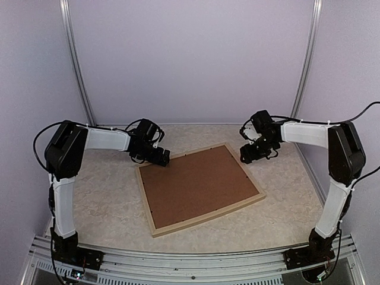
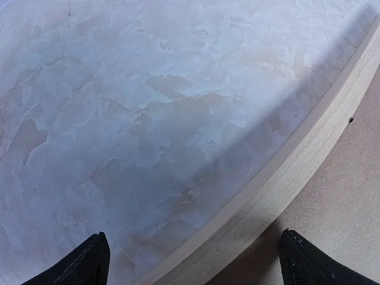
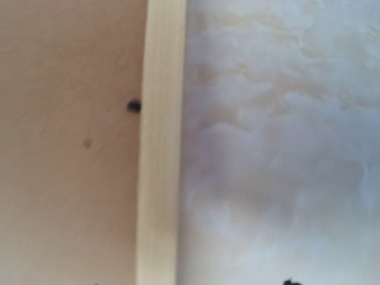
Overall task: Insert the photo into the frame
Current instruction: Rotate the frame body at the center of the board.
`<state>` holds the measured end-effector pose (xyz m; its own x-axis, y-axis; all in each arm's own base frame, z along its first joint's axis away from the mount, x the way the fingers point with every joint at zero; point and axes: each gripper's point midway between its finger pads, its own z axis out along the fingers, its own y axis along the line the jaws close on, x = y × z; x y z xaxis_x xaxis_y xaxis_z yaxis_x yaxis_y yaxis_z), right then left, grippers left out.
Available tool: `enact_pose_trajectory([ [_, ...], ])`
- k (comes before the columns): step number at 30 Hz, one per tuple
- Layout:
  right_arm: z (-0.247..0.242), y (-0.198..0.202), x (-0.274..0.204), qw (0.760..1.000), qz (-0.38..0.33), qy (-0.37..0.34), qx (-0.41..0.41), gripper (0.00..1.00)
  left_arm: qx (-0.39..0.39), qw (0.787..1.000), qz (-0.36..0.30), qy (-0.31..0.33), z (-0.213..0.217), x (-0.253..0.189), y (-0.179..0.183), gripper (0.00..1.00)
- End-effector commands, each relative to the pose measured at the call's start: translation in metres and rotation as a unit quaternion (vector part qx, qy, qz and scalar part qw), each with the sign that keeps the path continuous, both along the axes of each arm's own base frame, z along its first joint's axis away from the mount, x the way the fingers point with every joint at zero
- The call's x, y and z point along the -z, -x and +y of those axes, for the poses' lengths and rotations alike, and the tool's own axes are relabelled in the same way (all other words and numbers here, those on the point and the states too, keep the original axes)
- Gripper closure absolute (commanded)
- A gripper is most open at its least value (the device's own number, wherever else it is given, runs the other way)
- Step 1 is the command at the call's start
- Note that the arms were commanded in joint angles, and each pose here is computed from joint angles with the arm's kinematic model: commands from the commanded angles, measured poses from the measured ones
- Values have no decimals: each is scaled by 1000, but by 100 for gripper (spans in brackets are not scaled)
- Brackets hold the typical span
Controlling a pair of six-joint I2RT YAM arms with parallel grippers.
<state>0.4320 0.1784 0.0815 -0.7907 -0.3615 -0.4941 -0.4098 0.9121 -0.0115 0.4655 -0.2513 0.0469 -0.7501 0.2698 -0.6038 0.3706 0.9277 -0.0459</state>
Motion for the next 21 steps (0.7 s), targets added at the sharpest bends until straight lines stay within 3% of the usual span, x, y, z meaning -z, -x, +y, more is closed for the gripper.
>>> enact_pose_trajectory([
  [1,-7,30,-20,999,12,-36,22,34,25,999,9,-20,0,18,-5,5],
  [8,-14,81,-25,993,39,-92,60,33,45,998,38,18,-5,29,0,30],
  [13,-31,116,-27,990,49,-96,88,32,22,998,51,20,3,36,15,50],
  [21,-43,143,-17,986,83,-86,117,32,-63,995,69,34,28,47,44,59],
])
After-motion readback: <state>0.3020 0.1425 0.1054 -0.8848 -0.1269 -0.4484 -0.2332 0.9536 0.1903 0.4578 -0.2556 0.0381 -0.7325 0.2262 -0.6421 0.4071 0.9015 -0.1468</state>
